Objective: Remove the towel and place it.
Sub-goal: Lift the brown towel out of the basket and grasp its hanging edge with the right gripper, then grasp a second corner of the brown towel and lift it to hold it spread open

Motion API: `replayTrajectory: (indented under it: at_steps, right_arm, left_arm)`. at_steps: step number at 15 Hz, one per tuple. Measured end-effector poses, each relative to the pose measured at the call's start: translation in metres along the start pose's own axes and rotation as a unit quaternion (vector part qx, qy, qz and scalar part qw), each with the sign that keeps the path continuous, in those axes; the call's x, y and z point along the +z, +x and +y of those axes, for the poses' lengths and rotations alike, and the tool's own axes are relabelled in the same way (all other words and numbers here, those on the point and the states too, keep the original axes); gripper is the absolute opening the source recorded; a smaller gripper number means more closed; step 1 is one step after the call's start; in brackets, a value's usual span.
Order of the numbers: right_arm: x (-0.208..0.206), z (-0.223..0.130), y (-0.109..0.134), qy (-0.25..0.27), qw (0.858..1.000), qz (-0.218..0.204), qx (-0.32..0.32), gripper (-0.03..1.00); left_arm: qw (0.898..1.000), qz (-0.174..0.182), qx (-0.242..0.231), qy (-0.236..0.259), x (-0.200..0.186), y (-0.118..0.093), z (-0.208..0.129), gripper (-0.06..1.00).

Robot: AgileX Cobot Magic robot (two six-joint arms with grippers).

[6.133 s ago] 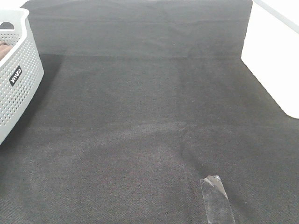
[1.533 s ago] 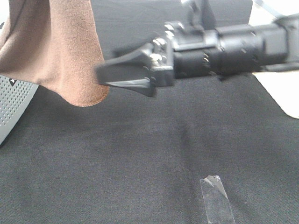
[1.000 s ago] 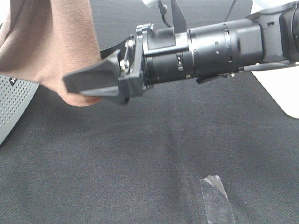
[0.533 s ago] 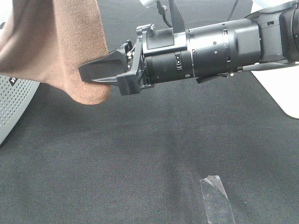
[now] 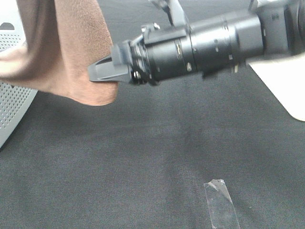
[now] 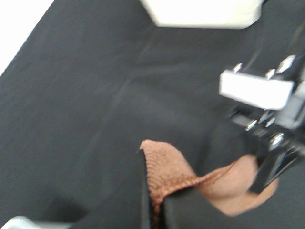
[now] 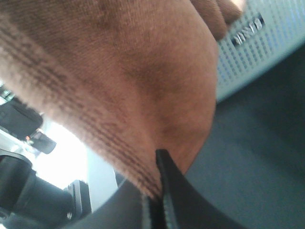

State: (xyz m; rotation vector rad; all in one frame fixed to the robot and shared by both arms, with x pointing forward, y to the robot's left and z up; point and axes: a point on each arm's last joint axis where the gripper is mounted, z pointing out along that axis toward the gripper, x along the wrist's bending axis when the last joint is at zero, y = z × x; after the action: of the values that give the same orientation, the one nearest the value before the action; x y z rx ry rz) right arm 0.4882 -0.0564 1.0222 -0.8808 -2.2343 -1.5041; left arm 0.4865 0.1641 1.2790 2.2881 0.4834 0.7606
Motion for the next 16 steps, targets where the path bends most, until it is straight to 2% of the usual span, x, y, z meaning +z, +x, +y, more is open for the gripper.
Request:
replayTrajectory:
  at_steps: [3,5,6,7,10,12,14,16]
  right_arm:
    - [-0.009,0.032,0.009,0.073,0.996,-0.051,0.011,0.00]
    - [-0.024,0.059,0.017,0.124,0.986,-0.113,0.001,0.00]
    - [-0.037,0.076,0.021,0.141,0.976,-0.163,-0.023,0.00]
    - [-0.059,0.102,0.030,0.151,0.958,-0.240,-0.052,0.00]
    - [-0.106,0.155,0.051,0.125,0.911,-0.370,-0.133,0.00]
    - [-0.123,0.182,0.056,0.093,0.879,-0.433,-0.176,0.00]
    - [-0.139,0.202,0.062,0.053,0.846,-0.487,-0.212,0.00]
    - [-0.153,0.220,0.065,-0.002,0.801,-0.539,-0.262,0.00]
  left_arm:
    - [0.998,0.040,0.020,0.032,-0.001,0.007,-0.006,0.00]
    - [0.997,0.057,0.035,0.047,-0.001,0.011,-0.008,0.00]
    - [0.996,0.062,0.038,0.051,-0.001,0.012,-0.009,0.00]
    - [0.996,0.076,0.041,0.037,-0.002,0.014,-0.006,0.00]
    - [0.990,0.127,0.060,-0.027,0.000,0.023,0.007,0.00]
    - [0.985,0.152,0.072,-0.042,0.010,0.030,0.011,0.00]
    - [0.976,0.191,0.095,-0.044,0.028,0.041,0.013,0.00]
    - [0.960,0.239,0.122,-0.074,0.044,0.052,0.021,0.00]
